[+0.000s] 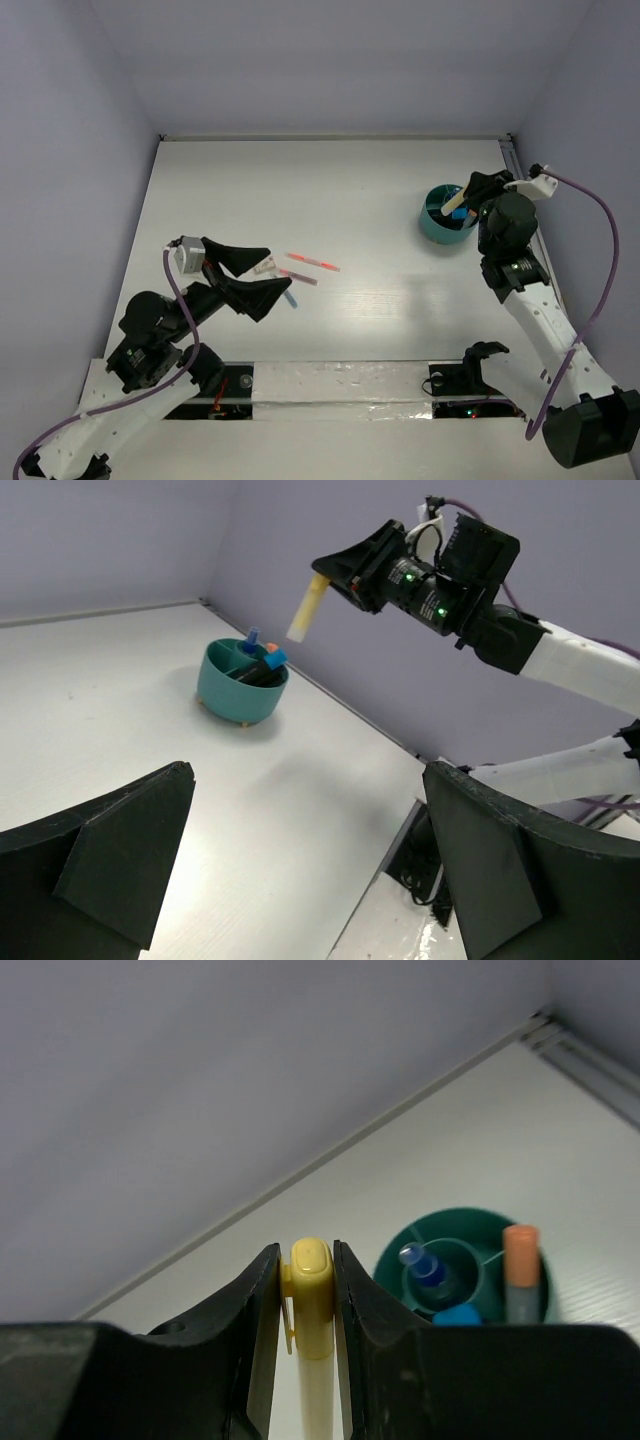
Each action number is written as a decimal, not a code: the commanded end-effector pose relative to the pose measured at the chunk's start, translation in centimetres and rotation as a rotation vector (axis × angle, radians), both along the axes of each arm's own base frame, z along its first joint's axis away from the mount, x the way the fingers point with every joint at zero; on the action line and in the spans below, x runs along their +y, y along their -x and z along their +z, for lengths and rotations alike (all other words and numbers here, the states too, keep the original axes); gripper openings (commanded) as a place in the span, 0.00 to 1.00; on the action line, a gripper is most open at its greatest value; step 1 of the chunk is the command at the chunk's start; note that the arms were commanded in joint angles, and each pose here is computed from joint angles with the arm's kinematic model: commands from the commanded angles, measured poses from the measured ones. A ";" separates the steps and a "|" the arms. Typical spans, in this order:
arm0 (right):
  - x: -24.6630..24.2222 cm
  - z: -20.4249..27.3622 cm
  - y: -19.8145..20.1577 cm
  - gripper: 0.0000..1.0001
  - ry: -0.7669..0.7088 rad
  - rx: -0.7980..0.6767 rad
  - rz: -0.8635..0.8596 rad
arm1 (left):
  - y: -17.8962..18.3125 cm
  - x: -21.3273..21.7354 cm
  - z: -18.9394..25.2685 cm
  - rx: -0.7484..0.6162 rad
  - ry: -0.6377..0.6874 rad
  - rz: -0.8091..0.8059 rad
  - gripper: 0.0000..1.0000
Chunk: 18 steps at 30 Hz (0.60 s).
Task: Sort the stationery into containers
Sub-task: Place the pen in the storage box.
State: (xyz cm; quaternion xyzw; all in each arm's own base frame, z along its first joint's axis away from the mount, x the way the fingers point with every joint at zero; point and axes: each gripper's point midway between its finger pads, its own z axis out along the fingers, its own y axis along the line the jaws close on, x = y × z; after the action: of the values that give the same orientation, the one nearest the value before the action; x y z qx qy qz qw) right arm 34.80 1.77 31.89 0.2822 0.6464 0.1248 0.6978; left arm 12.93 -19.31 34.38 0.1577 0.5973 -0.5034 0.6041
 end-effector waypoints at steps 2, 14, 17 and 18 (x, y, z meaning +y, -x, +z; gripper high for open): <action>-5.9 2.6 1.1 0.00 0.161 0.015 -0.300 | 0.4 2.7 0.8 -0.046 -0.025 0.100 0.99; -10.0 0.1 -1.4 0.00 0.299 0.143 -0.468 | 0.1 4.1 -0.2 -0.019 -0.039 0.166 0.99; -10.6 -1.0 -2.5 0.00 0.321 0.175 -0.485 | 0.3 4.0 -0.1 -0.026 -0.035 0.158 0.99; -10.5 -1.3 -2.8 0.00 0.327 0.181 -0.481 | 0.4 4.1 -0.1 -0.026 -0.033 0.157 0.99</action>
State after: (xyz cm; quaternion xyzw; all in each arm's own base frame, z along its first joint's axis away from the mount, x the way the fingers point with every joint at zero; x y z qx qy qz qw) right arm 36.82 -7.69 27.29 0.3042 0.6727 -0.1651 0.6540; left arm 13.29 -15.92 31.94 0.1265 0.6382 -0.4332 0.6238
